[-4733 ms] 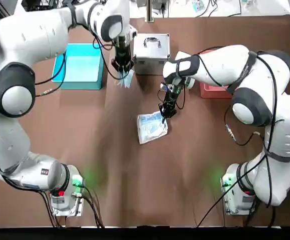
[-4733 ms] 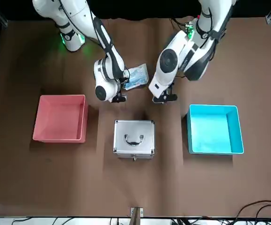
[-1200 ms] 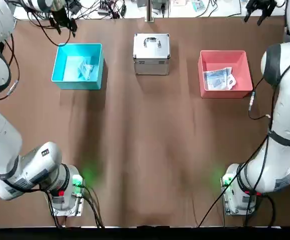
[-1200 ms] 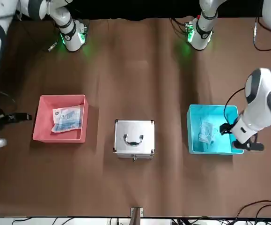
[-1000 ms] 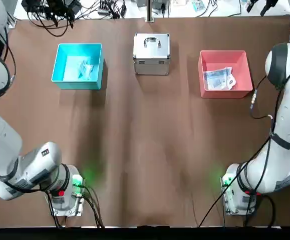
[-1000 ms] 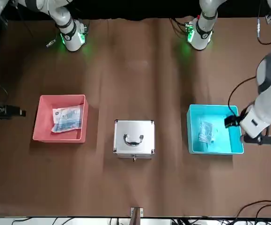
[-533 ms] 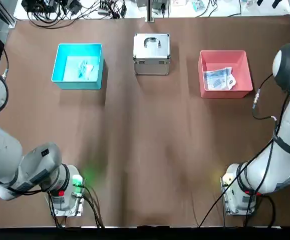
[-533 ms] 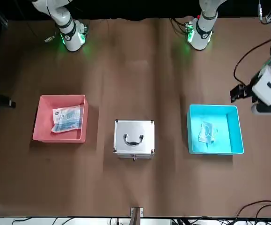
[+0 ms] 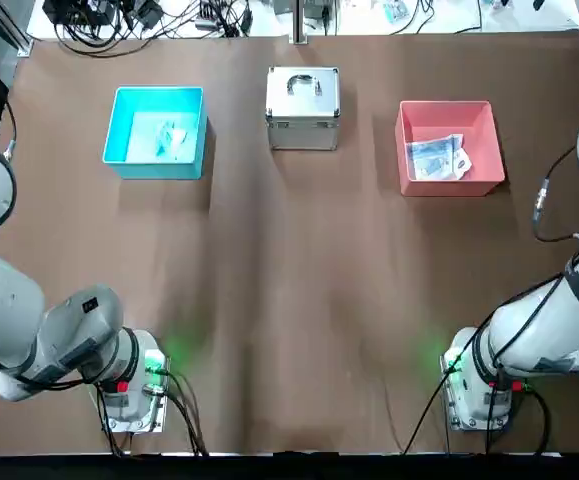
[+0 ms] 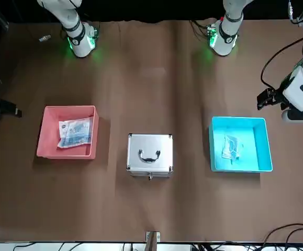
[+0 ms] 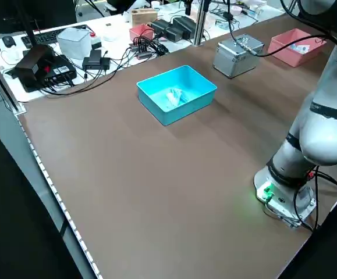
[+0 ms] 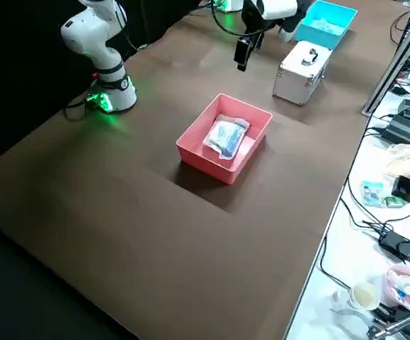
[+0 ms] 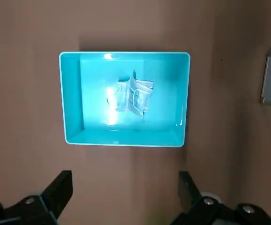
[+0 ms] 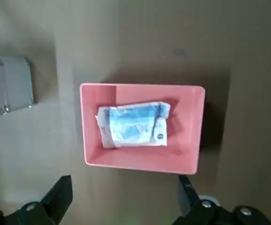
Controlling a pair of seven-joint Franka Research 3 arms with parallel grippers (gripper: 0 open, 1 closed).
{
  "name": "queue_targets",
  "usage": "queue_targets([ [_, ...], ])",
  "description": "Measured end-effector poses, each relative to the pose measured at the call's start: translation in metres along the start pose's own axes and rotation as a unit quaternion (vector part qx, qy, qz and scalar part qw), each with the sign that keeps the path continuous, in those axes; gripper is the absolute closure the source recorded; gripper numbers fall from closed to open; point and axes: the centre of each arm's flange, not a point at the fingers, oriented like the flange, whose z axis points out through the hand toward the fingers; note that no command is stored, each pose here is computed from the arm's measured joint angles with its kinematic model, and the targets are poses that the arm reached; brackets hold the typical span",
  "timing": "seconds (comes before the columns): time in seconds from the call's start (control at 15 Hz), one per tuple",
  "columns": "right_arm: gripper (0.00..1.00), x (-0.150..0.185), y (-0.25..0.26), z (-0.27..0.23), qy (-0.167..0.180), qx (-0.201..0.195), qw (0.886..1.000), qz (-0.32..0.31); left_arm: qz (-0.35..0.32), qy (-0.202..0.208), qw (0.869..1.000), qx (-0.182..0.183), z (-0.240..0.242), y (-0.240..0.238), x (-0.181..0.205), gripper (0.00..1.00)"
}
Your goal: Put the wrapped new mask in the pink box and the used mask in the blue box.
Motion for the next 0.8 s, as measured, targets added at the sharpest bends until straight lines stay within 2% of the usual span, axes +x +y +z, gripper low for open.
queue_targets([
  [0.33,0.01,-0.036,-0.023,-0.009,0.038,-0.002,0.999,-0.010,0.001,0.000,1.000,0.001,0.000,0.004,0.000,0.00],
  [0.47,0.01,-0.040,-0.039,-0.006,0.037,-0.028,0.999,-0.019,-0.008,-0.003,1.000,0.008,0.007,0.003,0.004,0.00],
  [0.8,0.01,-0.041,-0.024,-0.002,0.024,-0.078,0.996,-0.020,-0.021,0.007,1.000,-0.004,-0.004,0.004,-0.001,0.00],
])
